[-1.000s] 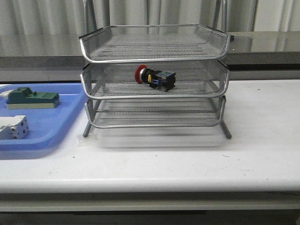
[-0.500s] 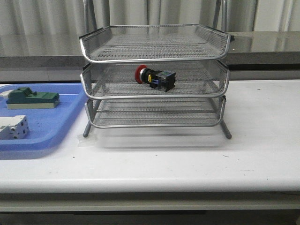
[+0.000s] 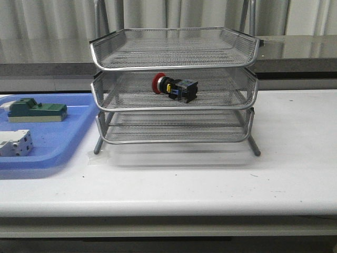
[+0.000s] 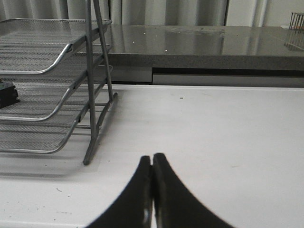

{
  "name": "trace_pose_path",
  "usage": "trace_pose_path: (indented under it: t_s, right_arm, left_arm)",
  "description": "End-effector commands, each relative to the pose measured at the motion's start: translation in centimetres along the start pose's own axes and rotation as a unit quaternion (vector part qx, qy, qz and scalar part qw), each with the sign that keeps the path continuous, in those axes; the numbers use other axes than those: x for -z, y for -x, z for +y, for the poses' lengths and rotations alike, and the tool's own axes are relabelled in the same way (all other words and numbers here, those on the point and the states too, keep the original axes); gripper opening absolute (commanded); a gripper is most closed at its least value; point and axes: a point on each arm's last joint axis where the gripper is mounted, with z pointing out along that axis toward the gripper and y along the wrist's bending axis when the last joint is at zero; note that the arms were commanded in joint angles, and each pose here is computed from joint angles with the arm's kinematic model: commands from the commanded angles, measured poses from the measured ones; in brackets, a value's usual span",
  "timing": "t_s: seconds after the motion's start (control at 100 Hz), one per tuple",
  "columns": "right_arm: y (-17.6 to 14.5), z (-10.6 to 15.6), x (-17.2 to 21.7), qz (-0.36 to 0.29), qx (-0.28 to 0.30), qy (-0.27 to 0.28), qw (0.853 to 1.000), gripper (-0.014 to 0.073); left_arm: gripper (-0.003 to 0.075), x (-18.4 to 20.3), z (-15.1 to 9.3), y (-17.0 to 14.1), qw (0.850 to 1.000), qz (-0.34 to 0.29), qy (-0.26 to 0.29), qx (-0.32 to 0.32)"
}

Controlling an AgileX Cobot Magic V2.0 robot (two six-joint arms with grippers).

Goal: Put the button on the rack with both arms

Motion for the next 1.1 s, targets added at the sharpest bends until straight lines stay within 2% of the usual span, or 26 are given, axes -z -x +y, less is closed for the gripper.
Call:
trace_pose_path:
  t_s: [0.0, 0.24, 0.6, 1.09]
  right_arm:
    - [0.8, 0.0, 0.2, -0.051, 0.003, -0.003, 0.999, -0.0059]
    - [0.8, 0.0, 0.2, -0.051, 0.003, -0.003, 0.999, -0.0059]
    - [0.8, 0.0, 0.2, -0.051, 0.003, -0.003, 0.999, -0.0059]
    - [0.8, 0.0, 0.2, -0.051, 0.003, -0.003, 0.999, -0.0059]
  left_arm:
    - [-0.002, 0.4, 0.4, 1.1, 0.998, -0.051, 0.02, 0.013]
    - [-0.002, 1.2, 0.2, -1.9, 0.998, -0.06, 0.021, 0.015]
    - [-0.002, 1.1, -0.2, -6.4, 0.995, -0.081, 0.016, 0.051]
    - [-0.002, 1.0, -0.2, -6.9, 0.994, -0.081, 0.015, 0.068]
